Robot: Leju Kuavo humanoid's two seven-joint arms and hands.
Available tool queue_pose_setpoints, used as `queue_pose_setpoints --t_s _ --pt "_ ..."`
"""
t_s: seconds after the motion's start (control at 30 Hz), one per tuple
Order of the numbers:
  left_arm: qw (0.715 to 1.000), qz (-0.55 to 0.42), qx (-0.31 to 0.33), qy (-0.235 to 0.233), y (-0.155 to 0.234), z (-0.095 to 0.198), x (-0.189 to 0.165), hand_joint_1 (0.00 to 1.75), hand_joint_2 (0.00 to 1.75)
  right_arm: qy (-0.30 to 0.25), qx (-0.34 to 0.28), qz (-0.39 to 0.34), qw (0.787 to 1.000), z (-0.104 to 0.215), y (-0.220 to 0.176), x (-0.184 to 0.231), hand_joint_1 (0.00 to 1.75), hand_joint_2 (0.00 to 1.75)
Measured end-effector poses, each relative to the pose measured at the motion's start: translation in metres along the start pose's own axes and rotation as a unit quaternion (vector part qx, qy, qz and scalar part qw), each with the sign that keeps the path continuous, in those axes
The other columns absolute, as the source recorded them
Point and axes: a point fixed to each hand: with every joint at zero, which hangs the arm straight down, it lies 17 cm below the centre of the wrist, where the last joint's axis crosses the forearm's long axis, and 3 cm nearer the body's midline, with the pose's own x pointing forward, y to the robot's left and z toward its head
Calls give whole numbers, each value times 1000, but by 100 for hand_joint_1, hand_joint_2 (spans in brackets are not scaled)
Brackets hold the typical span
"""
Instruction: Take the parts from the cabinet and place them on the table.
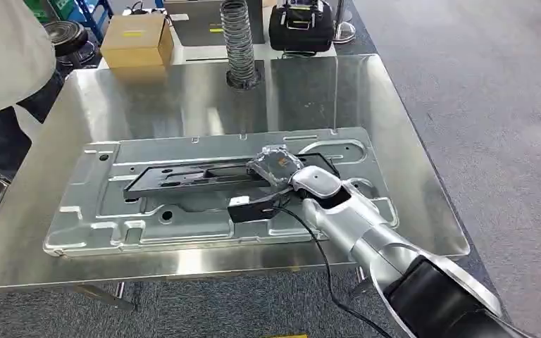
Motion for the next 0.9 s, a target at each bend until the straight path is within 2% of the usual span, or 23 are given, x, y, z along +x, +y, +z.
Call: queue_pose_setpoints --t_s 0.17,0.4,0.43,0.57,0.73,0.83,0.9 --pt "1000 -6 3 -10 5 0 1 0 175 25 25 -9 999 9 25 -16 0 0" --pt "1000 -11 0 -14 6 0 4 0 175 34 24 -12 999 12 27 -24 0 0" --pt "1000 -14 -1 -17 6 0 5 0 0 40 22 -14 999 14 27 -29 0 0" --pt "999 -28 6 -14 8 -1 5 0 0 45 8 -28 999 16 24 -37 0 0" --pt "999 -30 10 -13 11 -2 5 0 0 29 -21 -70 997 18 21 -26 0 0" --pt "999 -29 9 -15 9 -1 6 0 0 8 -84 -146 986 15 -16 -18 0 0" --pt "999 -28 8 -16 9 -1 6 0 0 -11 -128 -222 967 19 -42 -10 0 0"
